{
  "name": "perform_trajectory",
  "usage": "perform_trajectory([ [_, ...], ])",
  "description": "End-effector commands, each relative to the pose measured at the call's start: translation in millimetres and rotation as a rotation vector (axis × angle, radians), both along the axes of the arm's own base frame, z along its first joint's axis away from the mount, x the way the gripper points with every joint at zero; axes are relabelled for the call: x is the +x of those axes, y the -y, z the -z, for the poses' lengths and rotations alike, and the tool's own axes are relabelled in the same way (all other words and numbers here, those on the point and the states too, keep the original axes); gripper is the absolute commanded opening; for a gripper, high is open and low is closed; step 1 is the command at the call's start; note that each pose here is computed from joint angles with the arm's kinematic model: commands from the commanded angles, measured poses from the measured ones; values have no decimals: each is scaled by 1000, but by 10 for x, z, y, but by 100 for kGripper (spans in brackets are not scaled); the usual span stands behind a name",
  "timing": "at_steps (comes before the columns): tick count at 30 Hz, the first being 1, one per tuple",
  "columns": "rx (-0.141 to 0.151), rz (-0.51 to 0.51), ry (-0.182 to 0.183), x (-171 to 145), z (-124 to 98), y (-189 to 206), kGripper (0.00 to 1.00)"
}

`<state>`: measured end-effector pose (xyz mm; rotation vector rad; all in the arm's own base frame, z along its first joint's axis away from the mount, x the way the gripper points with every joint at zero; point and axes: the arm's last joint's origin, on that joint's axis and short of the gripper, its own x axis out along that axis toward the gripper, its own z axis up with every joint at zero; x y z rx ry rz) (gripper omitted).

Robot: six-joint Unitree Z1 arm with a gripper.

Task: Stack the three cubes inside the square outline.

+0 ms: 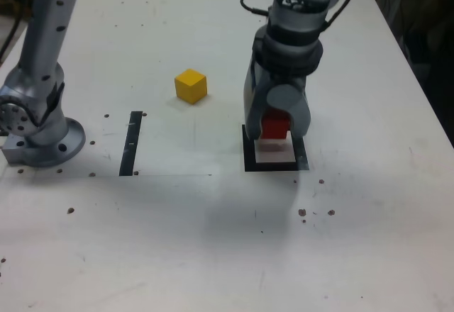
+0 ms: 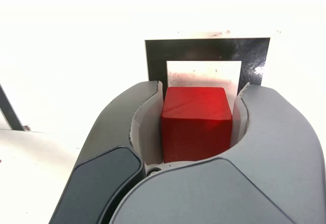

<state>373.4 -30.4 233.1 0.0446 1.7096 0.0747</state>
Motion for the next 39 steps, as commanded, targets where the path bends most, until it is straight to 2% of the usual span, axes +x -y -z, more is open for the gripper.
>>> perform_trajectory([
  [1, -5, 2, -6, 24, 55, -2, 16],
  [8, -16, 6, -3, 52, 127, 3, 16],
  [16, -24, 4, -21, 24, 157, -12, 23],
  [20, -39, 10, -30, 22, 180, -9, 34],
  [30, -71, 9, -57, 22, 257, -52, 75],
  [35, -64, 10, -36, 4, 180, -62, 88],
  [39, -55, 12, -12, -51, 49, -71, 95],
])
